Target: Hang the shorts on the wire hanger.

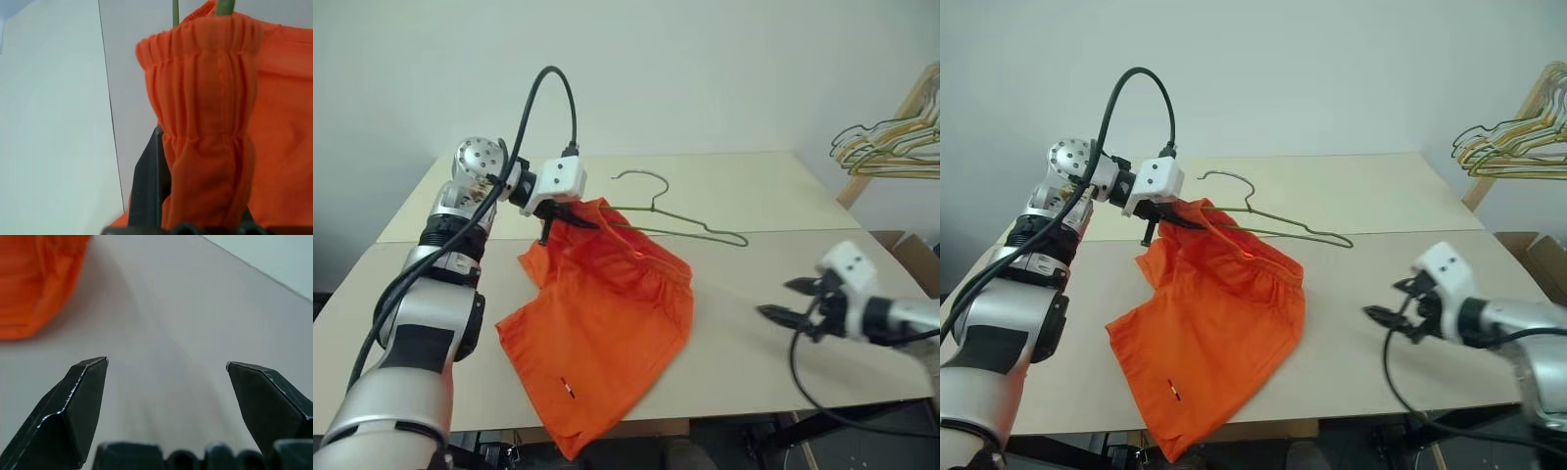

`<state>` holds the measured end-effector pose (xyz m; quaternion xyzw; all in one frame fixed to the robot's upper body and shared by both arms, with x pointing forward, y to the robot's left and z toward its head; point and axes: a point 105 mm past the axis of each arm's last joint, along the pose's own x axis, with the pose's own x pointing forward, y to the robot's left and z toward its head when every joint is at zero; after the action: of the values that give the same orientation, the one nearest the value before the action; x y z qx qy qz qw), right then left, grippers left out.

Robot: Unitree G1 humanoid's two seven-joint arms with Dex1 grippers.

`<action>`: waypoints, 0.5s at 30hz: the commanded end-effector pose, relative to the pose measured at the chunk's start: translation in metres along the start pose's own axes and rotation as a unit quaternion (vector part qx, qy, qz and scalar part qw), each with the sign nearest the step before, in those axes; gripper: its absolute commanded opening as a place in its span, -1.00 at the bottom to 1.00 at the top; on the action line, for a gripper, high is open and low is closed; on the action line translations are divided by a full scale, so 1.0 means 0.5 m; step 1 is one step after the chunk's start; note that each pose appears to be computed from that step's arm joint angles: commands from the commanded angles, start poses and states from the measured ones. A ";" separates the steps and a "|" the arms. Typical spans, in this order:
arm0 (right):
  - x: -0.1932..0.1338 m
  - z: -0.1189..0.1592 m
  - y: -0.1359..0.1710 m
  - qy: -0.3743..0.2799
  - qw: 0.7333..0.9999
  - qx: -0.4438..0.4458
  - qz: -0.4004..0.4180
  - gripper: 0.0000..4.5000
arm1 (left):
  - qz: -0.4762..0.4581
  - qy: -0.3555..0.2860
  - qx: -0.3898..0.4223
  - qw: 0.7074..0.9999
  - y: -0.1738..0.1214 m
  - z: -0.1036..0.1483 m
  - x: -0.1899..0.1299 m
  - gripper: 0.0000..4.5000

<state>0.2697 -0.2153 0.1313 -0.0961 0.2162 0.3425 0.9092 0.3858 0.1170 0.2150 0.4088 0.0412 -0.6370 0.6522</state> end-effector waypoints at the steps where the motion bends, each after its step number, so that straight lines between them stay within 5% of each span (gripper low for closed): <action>1: 0.076 0.050 0.059 -0.054 0.997 -0.001 0.046 0.99 | 0.020 -0.019 0.018 0.999 0.015 0.025 -0.011 -1.00; 7: 0.209 0.056 0.090 -0.038 0.996 0.033 0.068 0.91 | 0.018 -0.022 0.020 0.999 0.015 0.031 -0.007 -1.00; 15: 0.214 0.061 0.082 -0.038 0.996 0.032 0.076 -0.19 | 0.023 -0.020 0.020 0.999 0.016 0.031 -0.015 -1.00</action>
<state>0.3223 -0.1084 0.0924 -0.0303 0.2317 0.4040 0.8844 0.3849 0.1132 0.2168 0.4066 0.0376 -0.6384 0.6524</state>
